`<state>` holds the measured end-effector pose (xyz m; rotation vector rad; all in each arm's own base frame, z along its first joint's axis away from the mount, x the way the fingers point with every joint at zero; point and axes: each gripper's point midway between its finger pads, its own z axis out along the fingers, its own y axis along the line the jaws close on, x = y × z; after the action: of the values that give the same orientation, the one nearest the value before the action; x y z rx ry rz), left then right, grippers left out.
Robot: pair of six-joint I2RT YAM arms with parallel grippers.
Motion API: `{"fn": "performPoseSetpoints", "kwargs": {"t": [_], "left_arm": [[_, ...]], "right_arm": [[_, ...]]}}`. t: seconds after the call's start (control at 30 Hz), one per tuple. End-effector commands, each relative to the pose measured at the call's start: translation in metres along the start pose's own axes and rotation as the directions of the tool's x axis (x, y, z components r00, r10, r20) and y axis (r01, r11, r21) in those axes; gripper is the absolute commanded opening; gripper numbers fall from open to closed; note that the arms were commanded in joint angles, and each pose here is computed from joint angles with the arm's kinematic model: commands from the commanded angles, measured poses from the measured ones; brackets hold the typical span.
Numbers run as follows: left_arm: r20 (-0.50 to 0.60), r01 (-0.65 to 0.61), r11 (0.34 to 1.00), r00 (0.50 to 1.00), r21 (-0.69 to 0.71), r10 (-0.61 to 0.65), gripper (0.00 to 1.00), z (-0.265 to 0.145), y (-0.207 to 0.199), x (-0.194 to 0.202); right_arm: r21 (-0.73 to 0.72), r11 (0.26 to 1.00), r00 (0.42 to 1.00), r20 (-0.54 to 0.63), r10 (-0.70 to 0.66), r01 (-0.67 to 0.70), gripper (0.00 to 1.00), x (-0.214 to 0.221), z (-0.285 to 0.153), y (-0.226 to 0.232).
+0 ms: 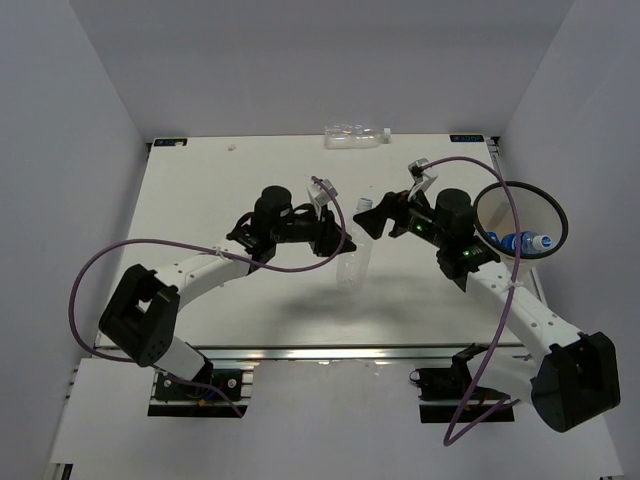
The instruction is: Put the plastic bottles in the bin
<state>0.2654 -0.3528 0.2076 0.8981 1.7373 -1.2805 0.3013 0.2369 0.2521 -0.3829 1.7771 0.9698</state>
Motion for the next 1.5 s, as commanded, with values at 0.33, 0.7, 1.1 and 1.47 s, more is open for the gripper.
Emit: {"fn": "performPoseSetpoints", "kwargs": {"t": [0.33,0.7,1.1,1.47], "left_arm": [[0.054,-0.071,0.997,0.996,0.039,0.069,0.13,-0.001,-0.029,-0.027],[0.083,-0.026,0.97,0.995,-0.24,0.048,0.98,-0.023,0.005,-0.054],[0.258,0.352,0.826,0.931,-0.439,-0.26,0.98,-0.086,0.129,-0.046],[0.246,0.376,0.793,0.925,-0.48,-0.29,0.98,-0.087,0.147,-0.038]], "right_arm": [[-0.107,0.994,0.998,-0.053,-0.04,0.034,0.52,0.011,0.025,0.032],[0.416,0.902,0.976,0.118,-0.18,0.116,0.15,-0.086,-0.013,-0.031],[0.972,0.232,0.772,0.125,-0.624,0.03,0.15,-0.259,-0.212,-0.061],[0.998,-0.029,0.779,0.022,-0.627,-0.051,0.32,-0.24,-0.274,-0.1]]}}
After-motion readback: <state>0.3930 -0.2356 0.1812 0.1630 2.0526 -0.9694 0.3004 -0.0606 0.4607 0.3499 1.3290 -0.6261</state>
